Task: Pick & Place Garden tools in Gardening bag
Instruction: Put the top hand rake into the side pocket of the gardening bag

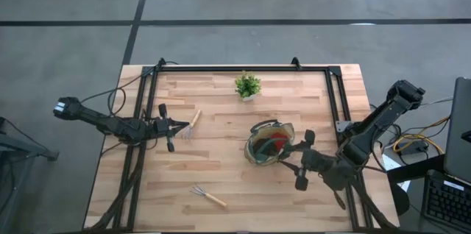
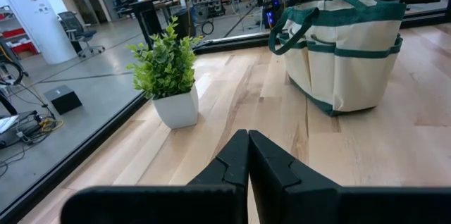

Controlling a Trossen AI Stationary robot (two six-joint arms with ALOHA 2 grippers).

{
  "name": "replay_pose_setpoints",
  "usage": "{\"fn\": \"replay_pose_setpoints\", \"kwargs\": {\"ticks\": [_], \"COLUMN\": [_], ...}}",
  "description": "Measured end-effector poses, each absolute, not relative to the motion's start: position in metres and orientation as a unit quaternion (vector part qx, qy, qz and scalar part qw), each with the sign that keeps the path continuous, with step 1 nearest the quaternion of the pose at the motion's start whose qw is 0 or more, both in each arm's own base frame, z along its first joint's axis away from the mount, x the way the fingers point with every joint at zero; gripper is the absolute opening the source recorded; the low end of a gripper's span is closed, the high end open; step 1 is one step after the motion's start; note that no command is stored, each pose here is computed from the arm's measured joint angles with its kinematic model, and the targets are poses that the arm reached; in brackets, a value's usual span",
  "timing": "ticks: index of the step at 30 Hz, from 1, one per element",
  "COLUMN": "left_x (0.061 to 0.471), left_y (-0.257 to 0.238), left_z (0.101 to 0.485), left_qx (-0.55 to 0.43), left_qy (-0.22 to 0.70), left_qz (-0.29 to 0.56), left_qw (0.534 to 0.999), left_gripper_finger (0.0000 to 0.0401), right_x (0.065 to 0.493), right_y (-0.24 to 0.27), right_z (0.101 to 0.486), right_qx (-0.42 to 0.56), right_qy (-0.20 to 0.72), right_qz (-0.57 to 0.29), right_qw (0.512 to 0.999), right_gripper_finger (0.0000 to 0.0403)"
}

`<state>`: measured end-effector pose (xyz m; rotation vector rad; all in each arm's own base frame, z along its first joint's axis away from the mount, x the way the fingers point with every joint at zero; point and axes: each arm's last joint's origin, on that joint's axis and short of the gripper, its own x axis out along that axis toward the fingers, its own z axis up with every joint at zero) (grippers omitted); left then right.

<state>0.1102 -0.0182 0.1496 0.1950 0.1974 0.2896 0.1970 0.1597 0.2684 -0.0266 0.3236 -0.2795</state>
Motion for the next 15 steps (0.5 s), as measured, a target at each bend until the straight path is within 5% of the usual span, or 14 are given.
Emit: {"fn": "replay_pose_setpoints", "kwargs": {"ticks": [15], "left_x": [0.110], "left_y": [-0.018], "left_z": [0.150], "left_qx": [0.097], "left_qy": [0.098], "left_qz": [0.144], "left_qw": [0.980], "left_gripper_finger": [0.0012], "right_x": [0.216], "right_y": [0.172], "right_z": [0.239], "right_qx": [-0.046], "right_qy": [0.184], "right_qz": [-0.155], "right_qw": [0.969], "right_gripper_finger": [0.0195]}}
